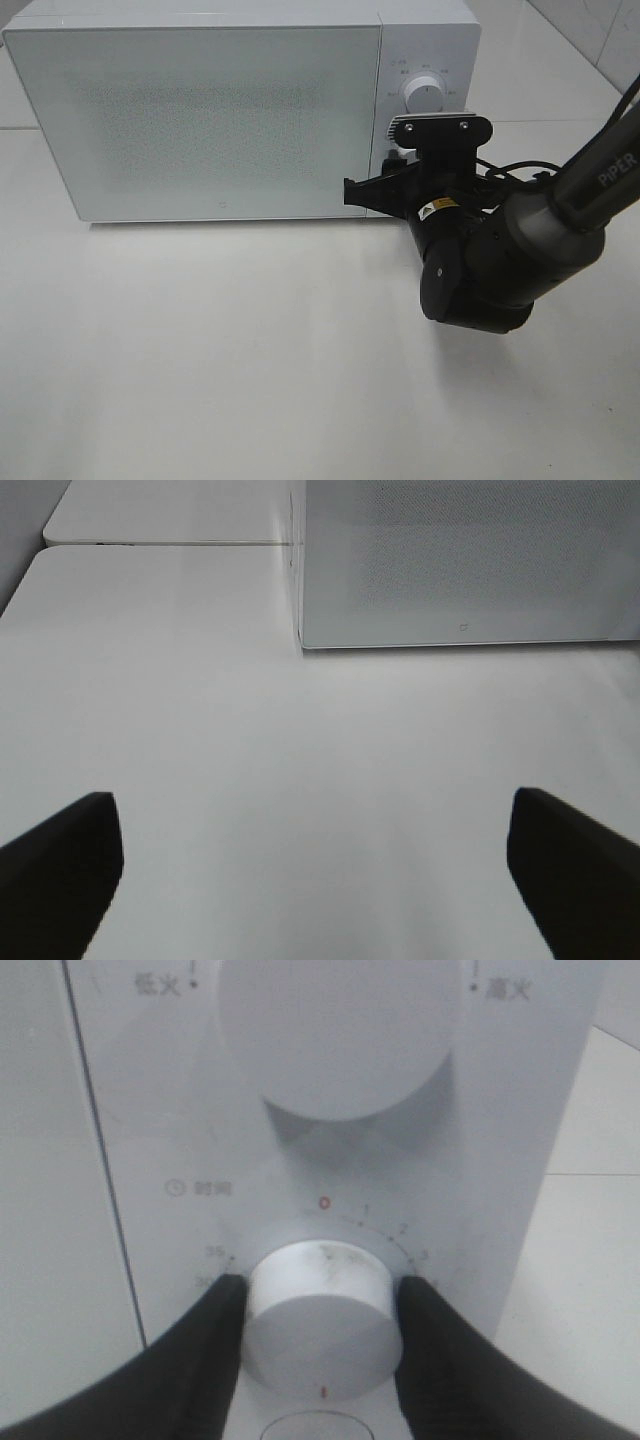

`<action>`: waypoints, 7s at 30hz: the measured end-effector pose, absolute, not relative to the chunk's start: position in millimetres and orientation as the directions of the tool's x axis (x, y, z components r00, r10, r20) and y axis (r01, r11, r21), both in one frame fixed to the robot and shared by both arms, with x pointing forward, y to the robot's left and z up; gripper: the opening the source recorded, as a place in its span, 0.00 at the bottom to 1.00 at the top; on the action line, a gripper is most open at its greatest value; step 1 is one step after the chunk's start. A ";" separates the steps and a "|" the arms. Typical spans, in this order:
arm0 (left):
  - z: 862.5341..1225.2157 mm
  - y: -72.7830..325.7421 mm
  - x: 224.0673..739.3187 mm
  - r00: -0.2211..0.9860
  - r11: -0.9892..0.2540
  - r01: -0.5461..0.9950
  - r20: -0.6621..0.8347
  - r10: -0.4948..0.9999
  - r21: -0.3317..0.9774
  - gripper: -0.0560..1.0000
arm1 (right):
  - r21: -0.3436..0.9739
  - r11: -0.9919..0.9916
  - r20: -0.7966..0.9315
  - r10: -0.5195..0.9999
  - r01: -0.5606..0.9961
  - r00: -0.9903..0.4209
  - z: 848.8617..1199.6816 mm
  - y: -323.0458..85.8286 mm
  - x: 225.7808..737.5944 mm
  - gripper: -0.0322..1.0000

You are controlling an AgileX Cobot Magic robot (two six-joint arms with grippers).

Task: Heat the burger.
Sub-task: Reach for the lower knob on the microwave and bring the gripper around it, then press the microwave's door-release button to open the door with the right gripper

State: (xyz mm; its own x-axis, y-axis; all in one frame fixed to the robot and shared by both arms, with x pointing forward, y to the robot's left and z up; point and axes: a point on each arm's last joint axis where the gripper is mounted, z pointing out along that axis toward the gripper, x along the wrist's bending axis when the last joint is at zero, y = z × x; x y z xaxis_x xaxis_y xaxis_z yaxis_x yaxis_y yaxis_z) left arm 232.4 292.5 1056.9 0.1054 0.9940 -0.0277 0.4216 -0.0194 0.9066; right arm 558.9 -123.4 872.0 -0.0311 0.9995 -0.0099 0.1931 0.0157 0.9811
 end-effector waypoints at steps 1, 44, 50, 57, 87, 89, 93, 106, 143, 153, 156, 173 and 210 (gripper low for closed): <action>1056.9 292.5 232.4 0.105 -0.019 0.422 -0.028 0.994 0.907 0.99 | 0.981 0.015 -0.010 1.000 0.193 -0.030 872.0 -123.5 558.9 0.42; 1056.9 292.5 232.4 0.105 -0.019 0.422 -0.028 0.994 0.907 0.99 | 0.202 -0.973 0.963 0.218 0.111 0.157 872.3 -121.5 557.2 0.43; 1056.9 292.5 232.4 0.105 -0.019 0.422 -0.028 0.994 0.907 0.99 | 0.042 -0.996 0.984 0.056 0.082 0.169 872.6 -121.6 557.3 0.43; 1056.9 292.5 232.4 0.105 -0.019 0.422 -0.028 0.994 0.907 0.99 | -0.104 -0.993 0.980 -0.093 0.054 0.177 872.9 -121.8 557.3 0.43; 1056.9 292.5 232.4 0.105 -0.019 0.422 -0.028 0.994 0.907 0.99 | -0.089 -0.996 0.980 -0.084 0.019 0.181 873.0 -121.8 557.2 0.49; 1056.9 292.5 232.4 0.105 -0.019 0.422 -0.028 0.994 0.907 0.99 | -0.082 -0.996 0.980 -0.077 0.019 0.182 872.9 -121.8 557.2 0.50; 1056.9 292.5 232.4 0.105 -0.019 0.422 -0.028 0.994 0.907 0.99 | -0.055 -0.998 0.980 -0.050 0.019 0.195 871.6 -121.8 556.6 0.55; 1056.9 292.5 232.4 0.105 -0.019 0.422 -0.028 0.994 0.907 0.99 | 0.033 -0.997 0.982 0.045 0.065 0.185 882.9 -130.0 544.7 0.65; 1056.9 292.5 232.4 0.105 -0.019 0.422 -0.028 0.994 0.907 0.99 | 0.714 0.082 0.245 0.902 0.696 -0.357 960.2 -163.0 423.8 0.65; 1056.9 292.5 232.4 0.105 -0.019 0.422 -0.028 0.994 0.907 0.99 | 0.639 0.306 0.223 0.805 0.706 -0.550 991.1 -178.3 377.2 0.65; 1056.9 292.5 232.4 0.105 -0.019 0.422 -0.028 0.994 0.907 0.99 | 0.621 0.335 0.219 0.794 0.709 -0.567 994.6 -182.6 369.3 0.65; 1056.9 292.5 232.4 0.105 -0.019 0.422 -0.028 0.994 0.907 0.99 | 0.673 0.203 0.141 0.909 0.711 -0.392 1033.3 -251.4 316.1 0.65; 1056.9 292.5 232.4 0.105 -0.019 0.422 -0.028 0.994 0.907 0.99 | 0.867 -0.042 0.114 0.987 0.497 -0.116 1050.2 -300.1 230.6 0.67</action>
